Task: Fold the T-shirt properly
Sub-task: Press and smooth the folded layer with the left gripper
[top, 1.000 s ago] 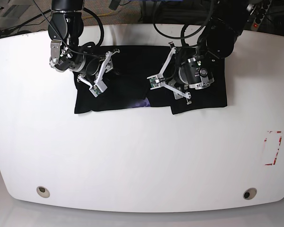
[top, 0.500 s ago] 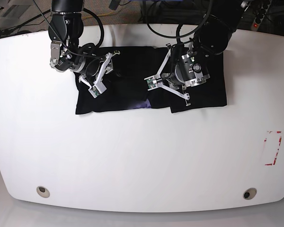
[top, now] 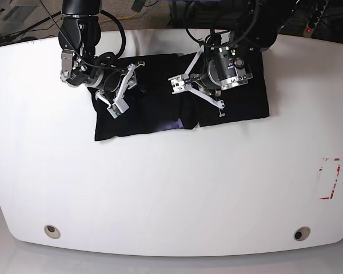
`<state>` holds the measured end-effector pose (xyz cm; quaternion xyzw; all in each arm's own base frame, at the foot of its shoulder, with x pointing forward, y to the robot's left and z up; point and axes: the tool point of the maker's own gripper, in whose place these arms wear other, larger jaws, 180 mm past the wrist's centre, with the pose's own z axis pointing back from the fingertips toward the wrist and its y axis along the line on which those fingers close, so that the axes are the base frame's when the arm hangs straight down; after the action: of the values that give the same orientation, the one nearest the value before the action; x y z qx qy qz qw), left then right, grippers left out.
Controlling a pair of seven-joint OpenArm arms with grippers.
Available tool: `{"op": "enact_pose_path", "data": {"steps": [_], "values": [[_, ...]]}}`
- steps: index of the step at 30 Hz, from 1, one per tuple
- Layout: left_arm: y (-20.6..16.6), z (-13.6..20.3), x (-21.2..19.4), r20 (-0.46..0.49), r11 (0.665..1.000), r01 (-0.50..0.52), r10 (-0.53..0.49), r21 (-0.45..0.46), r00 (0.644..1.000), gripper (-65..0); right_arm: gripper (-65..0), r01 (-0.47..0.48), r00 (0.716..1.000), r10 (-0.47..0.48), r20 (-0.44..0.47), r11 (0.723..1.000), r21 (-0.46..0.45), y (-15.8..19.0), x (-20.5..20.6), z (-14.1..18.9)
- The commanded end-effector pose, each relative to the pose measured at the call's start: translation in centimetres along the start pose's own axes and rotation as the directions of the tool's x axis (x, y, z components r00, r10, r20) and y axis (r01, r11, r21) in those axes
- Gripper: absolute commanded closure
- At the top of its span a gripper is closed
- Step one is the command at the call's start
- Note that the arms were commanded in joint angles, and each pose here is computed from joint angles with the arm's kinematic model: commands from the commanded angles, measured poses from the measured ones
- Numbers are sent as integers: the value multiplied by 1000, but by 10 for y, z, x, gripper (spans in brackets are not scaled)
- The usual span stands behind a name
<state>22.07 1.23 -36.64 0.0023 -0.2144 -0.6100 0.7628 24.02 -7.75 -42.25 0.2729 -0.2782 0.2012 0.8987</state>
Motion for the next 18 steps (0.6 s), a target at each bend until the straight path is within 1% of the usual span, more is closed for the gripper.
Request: {"op": "enact_pose_path", "data": {"steps": [1, 10, 18], "values": [[1, 3, -4, 1, 1000, 13, -13, 5, 1000, 0, -224, -10, 998, 8, -63, 999, -32, -7, -11, 2], [3, 4, -11, -15, 1000, 21, -21, 12, 1000, -4, -224, -12, 998, 10, -66, 999, -34, -7, -12, 2], [0, 4, -10, -11, 1000, 27, -27, 3, 1000, -6, -224, -12, 998, 10, -66, 999, -34, -7, -12, 2]]}}
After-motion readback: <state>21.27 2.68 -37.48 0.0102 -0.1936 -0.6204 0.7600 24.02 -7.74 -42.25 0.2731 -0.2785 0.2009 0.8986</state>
